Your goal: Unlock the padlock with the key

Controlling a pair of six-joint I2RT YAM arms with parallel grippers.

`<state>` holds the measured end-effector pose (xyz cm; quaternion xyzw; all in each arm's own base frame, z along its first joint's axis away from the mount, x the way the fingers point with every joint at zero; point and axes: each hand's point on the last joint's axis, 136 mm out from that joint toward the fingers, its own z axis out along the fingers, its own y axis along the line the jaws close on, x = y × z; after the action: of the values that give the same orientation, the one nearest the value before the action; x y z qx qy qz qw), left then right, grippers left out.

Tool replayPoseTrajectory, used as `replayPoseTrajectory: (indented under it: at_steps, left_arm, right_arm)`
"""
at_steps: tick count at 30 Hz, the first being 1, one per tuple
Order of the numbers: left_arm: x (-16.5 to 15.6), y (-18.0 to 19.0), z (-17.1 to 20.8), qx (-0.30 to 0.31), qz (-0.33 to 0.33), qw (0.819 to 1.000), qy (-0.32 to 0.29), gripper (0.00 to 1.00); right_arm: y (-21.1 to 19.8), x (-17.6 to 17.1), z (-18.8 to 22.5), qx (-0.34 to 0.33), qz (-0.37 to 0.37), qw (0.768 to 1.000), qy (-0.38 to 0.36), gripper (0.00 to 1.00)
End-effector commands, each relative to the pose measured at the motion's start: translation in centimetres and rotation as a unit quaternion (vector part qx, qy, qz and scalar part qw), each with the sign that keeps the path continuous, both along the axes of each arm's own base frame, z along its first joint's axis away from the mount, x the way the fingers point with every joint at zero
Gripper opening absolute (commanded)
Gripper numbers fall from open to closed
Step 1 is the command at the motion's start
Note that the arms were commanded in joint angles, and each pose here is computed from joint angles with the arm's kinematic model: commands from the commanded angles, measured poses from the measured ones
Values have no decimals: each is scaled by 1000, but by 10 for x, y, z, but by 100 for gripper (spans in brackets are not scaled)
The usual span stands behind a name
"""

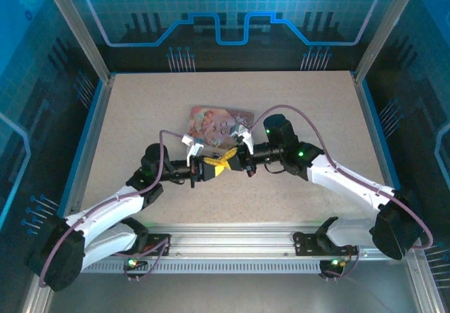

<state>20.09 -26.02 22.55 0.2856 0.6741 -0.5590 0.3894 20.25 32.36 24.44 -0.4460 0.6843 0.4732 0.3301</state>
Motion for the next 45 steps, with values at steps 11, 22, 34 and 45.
replayPoseTrajectory:
  at_steps: [11, 22, 34, 45]
  left_arm:
    - [-1, 17, -8, 80, 40, 996, -13, 0]
    - [-1, 30, -8, 115, 71, 991, -21, 61]
    - [-17, 10, 29, 75, -22, 997, 6, 52]
    - [-20, 2, 15, 85, -54, 994, 42, 43]
  right_arm:
    - [-9, -8, 9, 3, 27, 1000, -3, 0]
    - [-18, -11, -5, -79, 27, 996, -26, 0]
    - [-4, -34, -31, -150, 82, 985, -25, 0]
    - [-3, -38, -27, -142, 91, 985, -24, 0]
